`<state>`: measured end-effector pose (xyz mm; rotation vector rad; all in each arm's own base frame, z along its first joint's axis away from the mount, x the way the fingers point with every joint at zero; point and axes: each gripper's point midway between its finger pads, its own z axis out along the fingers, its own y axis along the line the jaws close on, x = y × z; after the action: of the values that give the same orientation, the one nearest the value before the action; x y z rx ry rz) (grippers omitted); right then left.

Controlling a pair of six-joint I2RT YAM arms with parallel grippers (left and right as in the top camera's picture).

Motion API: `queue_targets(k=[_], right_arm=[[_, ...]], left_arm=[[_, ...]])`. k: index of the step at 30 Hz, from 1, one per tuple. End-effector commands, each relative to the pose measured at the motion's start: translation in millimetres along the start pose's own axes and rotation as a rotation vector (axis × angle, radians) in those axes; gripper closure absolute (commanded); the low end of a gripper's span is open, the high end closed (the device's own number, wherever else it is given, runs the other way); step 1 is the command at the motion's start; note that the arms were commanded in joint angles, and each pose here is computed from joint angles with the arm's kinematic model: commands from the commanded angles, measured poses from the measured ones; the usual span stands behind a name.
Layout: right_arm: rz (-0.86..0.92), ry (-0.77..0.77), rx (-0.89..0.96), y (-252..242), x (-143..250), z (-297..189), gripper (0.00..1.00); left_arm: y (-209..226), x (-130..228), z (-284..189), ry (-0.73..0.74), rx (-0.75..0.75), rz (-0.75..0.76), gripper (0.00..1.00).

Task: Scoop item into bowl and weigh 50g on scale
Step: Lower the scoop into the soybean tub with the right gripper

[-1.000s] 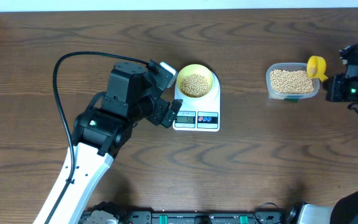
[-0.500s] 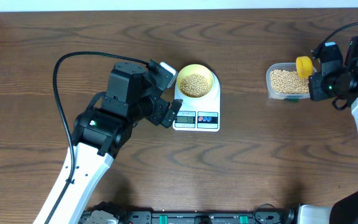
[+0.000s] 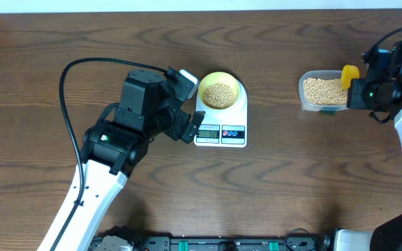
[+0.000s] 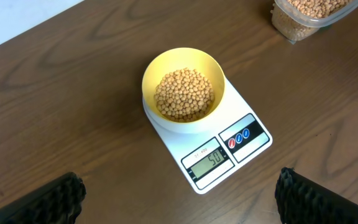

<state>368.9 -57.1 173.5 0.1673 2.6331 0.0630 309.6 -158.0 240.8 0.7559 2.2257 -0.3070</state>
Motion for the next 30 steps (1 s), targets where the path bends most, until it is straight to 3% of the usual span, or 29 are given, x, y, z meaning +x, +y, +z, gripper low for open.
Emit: queue_targets(k=[1,10,21,26,30], right_arm=[[0.242,0.023,-0.006,1.7,3.6,5.7,0.99],[0.426,0.1,0.008,-0.2,14.5,29.9,0.97],[0.44,0.168,-0.065,11.7,21.1,51.0,0.96],[0.439,0.172,-0.064,11.8,22.1,50.7,0.46],[0.424,0.18,-0.063,11.2,24.3,50.4,0.22]], left_arm=[[-0.9,2.7,1.5,0.006,0.012,0.001,0.0],[-0.9,2.7,1.5,0.006,0.012,0.001,0.0],[-0.9,2.7,1.5,0.006,0.012,0.001,0.0],[-1.1,2.7,1.5,0.006,0.013,0.001,0.0],[-0.9,2.7,1.5,0.006,0.012,0.0,0.0]])
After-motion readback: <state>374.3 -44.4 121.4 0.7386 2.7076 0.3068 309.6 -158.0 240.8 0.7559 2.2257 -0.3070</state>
